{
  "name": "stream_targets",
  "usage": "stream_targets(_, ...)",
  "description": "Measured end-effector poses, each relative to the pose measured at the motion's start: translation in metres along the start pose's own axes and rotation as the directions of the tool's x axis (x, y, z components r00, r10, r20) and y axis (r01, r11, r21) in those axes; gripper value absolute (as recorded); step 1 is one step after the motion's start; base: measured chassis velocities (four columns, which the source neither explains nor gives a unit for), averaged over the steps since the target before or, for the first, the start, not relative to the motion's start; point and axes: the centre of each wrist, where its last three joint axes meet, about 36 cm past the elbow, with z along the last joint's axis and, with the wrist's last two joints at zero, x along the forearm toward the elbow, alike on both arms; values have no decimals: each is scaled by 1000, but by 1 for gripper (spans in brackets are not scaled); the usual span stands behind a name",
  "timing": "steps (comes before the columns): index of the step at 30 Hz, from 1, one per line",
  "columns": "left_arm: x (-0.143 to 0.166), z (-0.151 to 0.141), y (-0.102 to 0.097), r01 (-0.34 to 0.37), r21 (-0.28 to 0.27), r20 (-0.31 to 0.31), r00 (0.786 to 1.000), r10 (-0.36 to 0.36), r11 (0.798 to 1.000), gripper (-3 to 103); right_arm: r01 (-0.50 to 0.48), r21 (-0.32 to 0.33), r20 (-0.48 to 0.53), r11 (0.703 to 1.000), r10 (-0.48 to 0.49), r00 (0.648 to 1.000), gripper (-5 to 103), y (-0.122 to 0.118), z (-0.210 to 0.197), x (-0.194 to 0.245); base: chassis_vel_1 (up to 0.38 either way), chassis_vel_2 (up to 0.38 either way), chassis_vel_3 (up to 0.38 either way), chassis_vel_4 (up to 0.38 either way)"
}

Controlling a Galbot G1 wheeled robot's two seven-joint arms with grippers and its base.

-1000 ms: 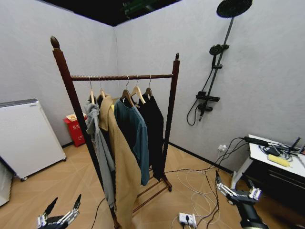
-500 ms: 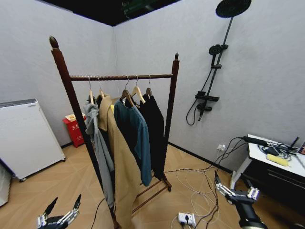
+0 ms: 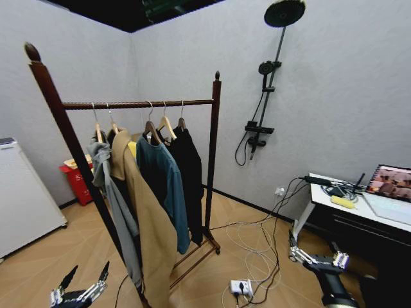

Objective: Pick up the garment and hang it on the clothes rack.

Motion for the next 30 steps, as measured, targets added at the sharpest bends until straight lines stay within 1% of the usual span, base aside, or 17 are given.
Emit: stream_targets(30, 0, 0, 0, 0, 0, 0, 1000, 0, 1000, 100, 0, -1, -2, 1000, 0, 1000, 100, 0, 0, 0, -116, -123, -123, -123)
